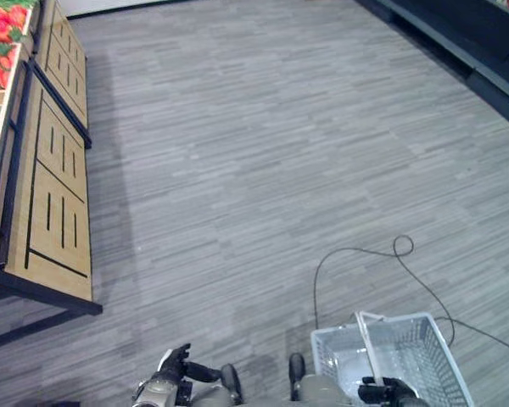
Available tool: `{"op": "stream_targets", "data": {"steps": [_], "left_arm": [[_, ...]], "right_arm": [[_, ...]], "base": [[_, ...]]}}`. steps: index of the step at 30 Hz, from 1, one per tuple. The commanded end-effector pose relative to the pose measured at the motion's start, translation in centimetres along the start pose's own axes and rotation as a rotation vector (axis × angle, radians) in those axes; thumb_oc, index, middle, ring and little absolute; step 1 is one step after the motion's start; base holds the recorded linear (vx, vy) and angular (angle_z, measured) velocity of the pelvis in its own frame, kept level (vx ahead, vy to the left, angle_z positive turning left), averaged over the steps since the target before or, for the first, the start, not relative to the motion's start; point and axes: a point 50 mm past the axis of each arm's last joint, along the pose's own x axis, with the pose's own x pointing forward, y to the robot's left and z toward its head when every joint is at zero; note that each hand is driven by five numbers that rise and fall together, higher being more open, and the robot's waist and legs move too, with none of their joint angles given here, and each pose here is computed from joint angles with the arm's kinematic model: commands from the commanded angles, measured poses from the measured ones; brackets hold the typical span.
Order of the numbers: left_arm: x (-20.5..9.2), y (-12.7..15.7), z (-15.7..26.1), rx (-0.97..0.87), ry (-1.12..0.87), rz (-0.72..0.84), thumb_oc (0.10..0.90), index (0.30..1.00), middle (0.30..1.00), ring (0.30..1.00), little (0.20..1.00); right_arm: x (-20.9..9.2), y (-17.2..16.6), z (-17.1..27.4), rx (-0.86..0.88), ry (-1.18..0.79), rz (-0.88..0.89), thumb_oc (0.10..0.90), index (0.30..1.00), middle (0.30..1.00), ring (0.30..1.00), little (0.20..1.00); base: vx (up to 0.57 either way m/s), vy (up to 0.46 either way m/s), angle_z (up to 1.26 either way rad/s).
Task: Get the vegetables into the basket
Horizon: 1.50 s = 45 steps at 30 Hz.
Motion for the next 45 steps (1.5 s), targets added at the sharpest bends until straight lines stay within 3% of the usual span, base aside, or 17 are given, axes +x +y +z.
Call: {"op": "stream_targets", "data": {"steps": [1,12,15,29,36,45], "left_arm": [[0.1,0.8,0.7,0.026,-0.035,0.032,0.900,1.000,1.000,1.000,1.000],[0.0,1.2,-0.3,0.004,0.005,0.050,0.900,1.000,1.000,1.000,1.000],[0.0,0.0,-0.4,-0.007,0.017,0.018,0.900,1.000,1.000,1.000,1.000],[0.2,0.2,0.5,-0.120,0.004,0.043,0.900,1.000,1.000,1.000,1.000],[0.1,0.3,0.2,-0.098,0.001,0.045,0.900,1.000,1.000,1.000,1.000],[0.1,2.2,0.3,-0.086,-0.011,0.088,0.900,1.000,1.000,1.000,1.000]], "right_arm": [[-0.1,-0.5,-0.5,0.036,0.008,-0.020,0.400,0.300,0.300,0.300,0.300],[-0.3,0.0,-2.0,0.042,0.050,-0.007,0.400,0.300,0.300,0.300,0.300],[-0.5,-0.9,-3.1,0.033,0.085,-0.028,0.400,0.300,0.300,0.300,0.300],[-0.3,-1.4,-1.9,-0.012,0.050,-0.032,0.400,0.300,0.300,0.300,0.300],[-0.4,-1.9,-2.1,-0.027,0.055,-0.049,0.400,0.300,0.300,0.300,0.300],[0.0,0.4,-0.6,-0.034,0.025,0.012,0.400,0.300,0.300,0.300,0.300]], "base": [[0.07,0.155,-0.32],[0.14,-0.042,0.05],[0.46,-0.296,0.83],[0.20,-0.207,0.34],[0.26,0.245,0.11],[0.24,0.367,-0.66]]}}
